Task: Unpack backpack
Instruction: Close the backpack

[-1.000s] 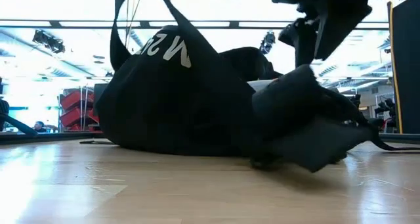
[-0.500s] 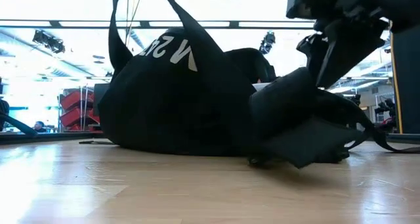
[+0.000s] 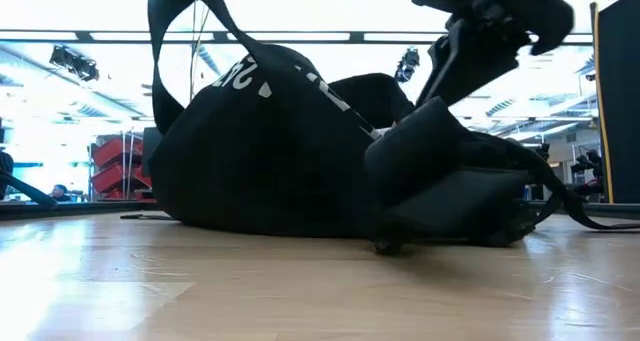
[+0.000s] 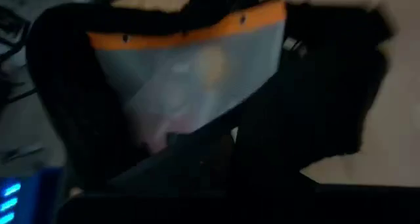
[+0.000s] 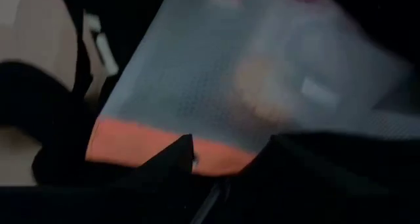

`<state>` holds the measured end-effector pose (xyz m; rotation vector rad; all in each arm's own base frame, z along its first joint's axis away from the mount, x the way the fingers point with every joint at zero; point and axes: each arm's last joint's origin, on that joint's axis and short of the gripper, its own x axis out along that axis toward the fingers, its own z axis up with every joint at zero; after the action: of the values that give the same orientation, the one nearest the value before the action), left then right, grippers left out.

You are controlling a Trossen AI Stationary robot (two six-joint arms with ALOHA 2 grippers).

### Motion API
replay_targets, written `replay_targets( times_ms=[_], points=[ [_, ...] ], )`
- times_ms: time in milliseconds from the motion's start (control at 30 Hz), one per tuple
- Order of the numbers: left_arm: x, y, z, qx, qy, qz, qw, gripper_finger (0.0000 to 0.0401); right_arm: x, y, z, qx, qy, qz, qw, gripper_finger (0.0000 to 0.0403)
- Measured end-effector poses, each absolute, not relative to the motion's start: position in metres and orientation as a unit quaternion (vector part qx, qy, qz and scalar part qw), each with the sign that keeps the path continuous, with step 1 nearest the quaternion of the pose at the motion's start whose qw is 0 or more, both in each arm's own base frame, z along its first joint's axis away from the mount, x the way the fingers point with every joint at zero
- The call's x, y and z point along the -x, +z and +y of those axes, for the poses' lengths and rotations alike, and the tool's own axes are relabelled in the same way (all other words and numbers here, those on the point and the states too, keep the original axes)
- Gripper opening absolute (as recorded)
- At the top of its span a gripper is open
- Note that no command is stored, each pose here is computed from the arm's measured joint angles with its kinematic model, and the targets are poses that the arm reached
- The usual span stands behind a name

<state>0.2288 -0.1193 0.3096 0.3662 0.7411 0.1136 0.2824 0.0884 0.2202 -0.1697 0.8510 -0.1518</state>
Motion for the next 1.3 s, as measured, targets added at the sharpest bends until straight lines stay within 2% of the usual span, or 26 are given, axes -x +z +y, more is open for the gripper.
replay_targets(
  times_ms=[167,267,533,767,867,1033,1133,1300],
  points=[
    [-0.224,0.307,-0.118,-0.178,0.017,0.335,0.925,0.0002,-0.289,0.222,0.077,0.108,-0.074,0.402,0.906,0.0176],
    [-0.224,0.307,-0.119,-0.184,-0.007,0.339,0.923,0.0018,-0.292,0.223,0.068,0.124,-0.078,0.402,0.904,0.0176],
    [-0.224,0.311,-0.113,-0.128,-0.003,0.352,0.927,0.0116,-0.303,0.234,0.041,0.128,-0.073,0.393,0.908,0.0176],
    [-0.217,0.368,-0.111,-0.016,0.024,0.325,0.945,0.0181,-0.311,0.272,0.036,0.022,-0.052,0.397,0.916,0.0178],
    [-0.210,0.397,-0.112,0.016,0.015,0.297,0.955,0.0190,-0.314,0.293,0.038,-0.010,-0.046,0.388,0.920,0.0176],
    [-0.208,0.446,-0.111,0.037,0.008,0.194,0.980,0.0189,-0.313,0.342,0.040,-0.055,-0.024,0.370,0.927,0.0177],
    [-0.222,0.445,-0.114,0.029,0.007,0.189,0.982,0.0187,-0.308,0.375,0.041,-0.067,-0.002,0.359,0.931,0.0174],
    [-0.270,0.409,-0.122,0.046,-0.026,0.272,0.961,0.0187,-0.282,0.415,0.039,-0.074,0.012,0.333,0.940,0.0174]
  ],
)
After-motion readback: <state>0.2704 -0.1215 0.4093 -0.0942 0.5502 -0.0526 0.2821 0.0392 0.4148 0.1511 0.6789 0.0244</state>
